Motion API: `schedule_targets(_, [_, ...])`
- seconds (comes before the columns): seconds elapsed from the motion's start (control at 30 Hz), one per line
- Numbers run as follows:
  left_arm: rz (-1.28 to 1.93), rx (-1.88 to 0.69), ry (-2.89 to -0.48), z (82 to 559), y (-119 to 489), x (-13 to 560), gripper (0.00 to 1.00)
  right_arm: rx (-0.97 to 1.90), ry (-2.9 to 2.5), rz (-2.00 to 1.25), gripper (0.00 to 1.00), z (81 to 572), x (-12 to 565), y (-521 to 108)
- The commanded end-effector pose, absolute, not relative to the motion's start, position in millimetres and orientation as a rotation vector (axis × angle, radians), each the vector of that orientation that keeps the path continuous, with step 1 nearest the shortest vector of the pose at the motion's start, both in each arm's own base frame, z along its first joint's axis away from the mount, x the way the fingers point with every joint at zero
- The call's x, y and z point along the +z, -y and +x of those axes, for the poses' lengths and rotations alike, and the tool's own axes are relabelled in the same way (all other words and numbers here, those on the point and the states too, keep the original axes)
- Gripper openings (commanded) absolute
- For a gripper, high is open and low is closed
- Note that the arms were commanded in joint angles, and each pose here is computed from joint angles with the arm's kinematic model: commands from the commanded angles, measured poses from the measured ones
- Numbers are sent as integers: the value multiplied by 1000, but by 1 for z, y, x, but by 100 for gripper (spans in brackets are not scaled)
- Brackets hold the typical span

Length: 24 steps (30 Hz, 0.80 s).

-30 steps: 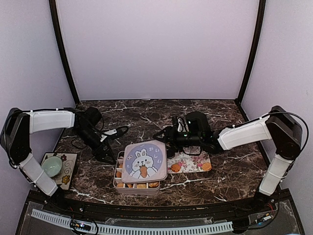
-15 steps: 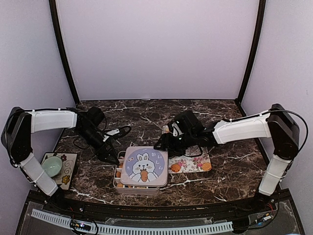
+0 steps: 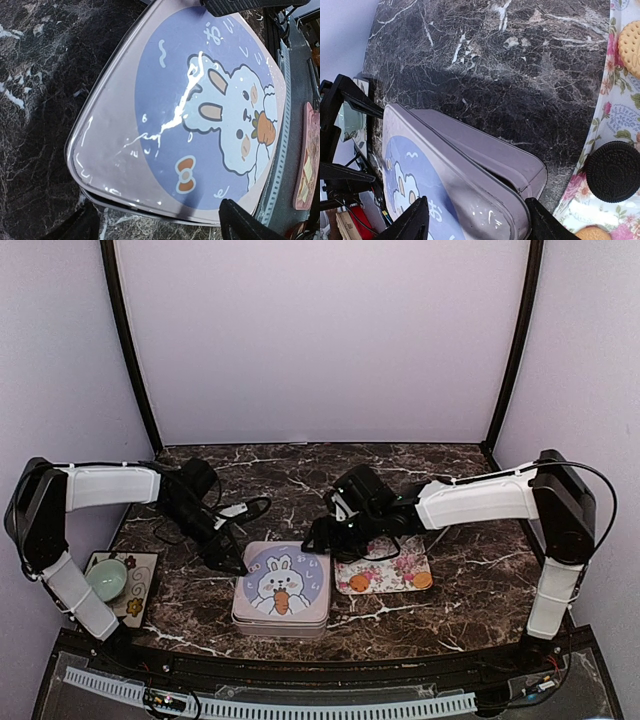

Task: Pack the cookies
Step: Place the box lid on the packing box, then press the box lid onto the packing box.

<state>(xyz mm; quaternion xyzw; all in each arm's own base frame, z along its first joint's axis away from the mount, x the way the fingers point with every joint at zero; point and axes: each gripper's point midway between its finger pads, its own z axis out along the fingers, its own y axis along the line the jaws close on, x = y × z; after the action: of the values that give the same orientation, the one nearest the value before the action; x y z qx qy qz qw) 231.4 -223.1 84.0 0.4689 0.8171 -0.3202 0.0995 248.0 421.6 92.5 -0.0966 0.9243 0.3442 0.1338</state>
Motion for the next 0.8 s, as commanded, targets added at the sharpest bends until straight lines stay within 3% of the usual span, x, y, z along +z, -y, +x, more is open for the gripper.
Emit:
schedule_targets(0.0, [1397, -919, -2437, 228, 220, 74, 84, 954, -2690, -351, 65, 242, 87, -427])
schedule_targets(0.47, [1393, -867, -2468, 232, 217, 65, 78, 781, -2638, -461, 68, 240, 107, -400])
schedule_targets(0.77, [1398, -921, -2442, 229, 221, 78, 78, 767, -2673, -535, 60, 223, 91, -411])
